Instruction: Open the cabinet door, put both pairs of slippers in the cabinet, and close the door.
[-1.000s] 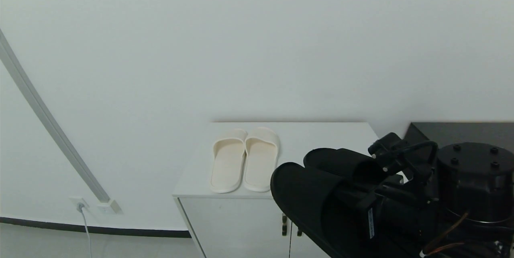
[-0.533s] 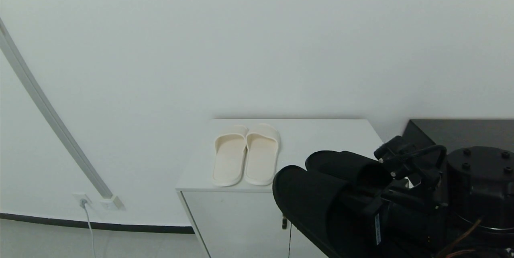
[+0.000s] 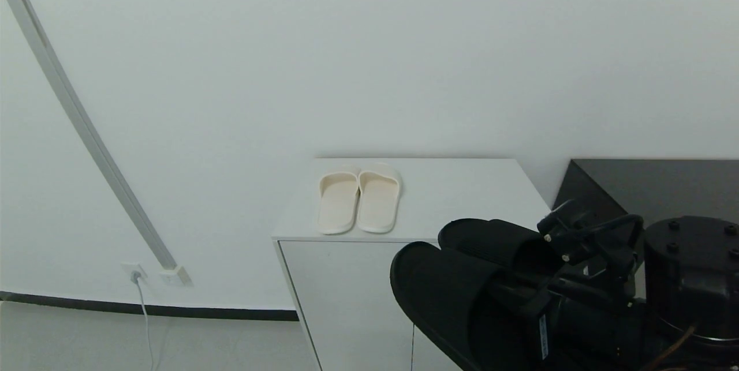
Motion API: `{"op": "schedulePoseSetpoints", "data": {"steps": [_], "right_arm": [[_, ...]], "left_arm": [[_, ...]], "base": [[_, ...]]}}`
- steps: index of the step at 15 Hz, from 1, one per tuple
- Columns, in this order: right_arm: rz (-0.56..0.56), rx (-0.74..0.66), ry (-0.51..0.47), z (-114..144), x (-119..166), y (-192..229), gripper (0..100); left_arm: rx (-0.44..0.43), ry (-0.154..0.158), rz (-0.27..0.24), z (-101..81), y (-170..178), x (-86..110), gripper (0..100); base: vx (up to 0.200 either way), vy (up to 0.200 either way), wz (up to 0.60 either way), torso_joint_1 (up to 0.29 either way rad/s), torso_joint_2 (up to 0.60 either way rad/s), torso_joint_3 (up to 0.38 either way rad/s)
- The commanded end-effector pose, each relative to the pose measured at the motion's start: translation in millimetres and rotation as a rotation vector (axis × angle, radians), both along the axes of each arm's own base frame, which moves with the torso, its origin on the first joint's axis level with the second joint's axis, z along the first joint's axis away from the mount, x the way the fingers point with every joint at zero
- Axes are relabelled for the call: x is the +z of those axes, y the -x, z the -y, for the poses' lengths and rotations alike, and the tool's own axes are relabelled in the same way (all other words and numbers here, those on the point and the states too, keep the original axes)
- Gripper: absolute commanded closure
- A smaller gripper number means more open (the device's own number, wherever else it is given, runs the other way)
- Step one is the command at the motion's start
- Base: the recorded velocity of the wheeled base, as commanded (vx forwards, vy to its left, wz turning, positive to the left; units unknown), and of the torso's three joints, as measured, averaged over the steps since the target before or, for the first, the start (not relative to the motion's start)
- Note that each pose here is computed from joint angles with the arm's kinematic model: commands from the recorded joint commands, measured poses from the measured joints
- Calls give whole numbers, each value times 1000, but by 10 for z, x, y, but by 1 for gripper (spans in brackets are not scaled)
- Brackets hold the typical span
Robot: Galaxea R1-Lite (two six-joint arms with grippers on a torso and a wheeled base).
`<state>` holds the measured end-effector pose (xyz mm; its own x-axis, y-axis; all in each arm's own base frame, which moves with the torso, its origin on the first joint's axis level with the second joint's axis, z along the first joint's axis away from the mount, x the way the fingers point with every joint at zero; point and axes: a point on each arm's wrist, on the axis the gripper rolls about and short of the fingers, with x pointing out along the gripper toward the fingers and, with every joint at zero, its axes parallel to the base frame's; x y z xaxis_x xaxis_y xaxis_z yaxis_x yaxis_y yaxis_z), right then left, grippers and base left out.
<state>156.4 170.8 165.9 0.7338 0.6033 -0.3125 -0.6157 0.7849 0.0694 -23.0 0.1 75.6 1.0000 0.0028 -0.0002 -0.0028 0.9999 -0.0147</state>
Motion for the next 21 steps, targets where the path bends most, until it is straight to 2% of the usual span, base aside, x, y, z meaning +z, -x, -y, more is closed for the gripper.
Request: {"op": "schedulePoseSetpoints", "data": {"steps": [1, 5, 7, 12, 17, 18, 21], "right_arm": [[-2, -2, 5, 4, -15, 2, 100], [1, 0, 4, 12, -8, 14, 100], [-2, 0, 7, 12, -17, 14, 100], [-3, 2, 12, 16, -28, 18, 100], [-4, 3, 17, 17, -40, 27, 100], [-4, 4, 15, 15, -36, 26, 100], [-3, 4, 21, 20, -41, 31, 100]], "left_arm": [[0, 1, -1, 0, -1, 0, 100], [3, 1, -1, -1, -1, 0, 100], [2, -15, -1, 0, -1, 0, 100], [2, -10, -1, 0, -1, 0, 100], [-3, -12, -1, 1, -1, 0, 100], [-3, -12, -1, 1, -1, 0, 0], [-1, -12, -1, 0, -1, 0, 0]], "base": [[0, 0, 0, 0, 0, 0], [0, 0, 0, 0, 0, 0], [0, 0, 0, 0, 0, 0], [0, 0, 0, 0, 0, 0], [0, 0, 0, -126, 293, 162], [0, 0, 0, -168, 369, 207], [0, 0, 0, -168, 383, 217]]}}
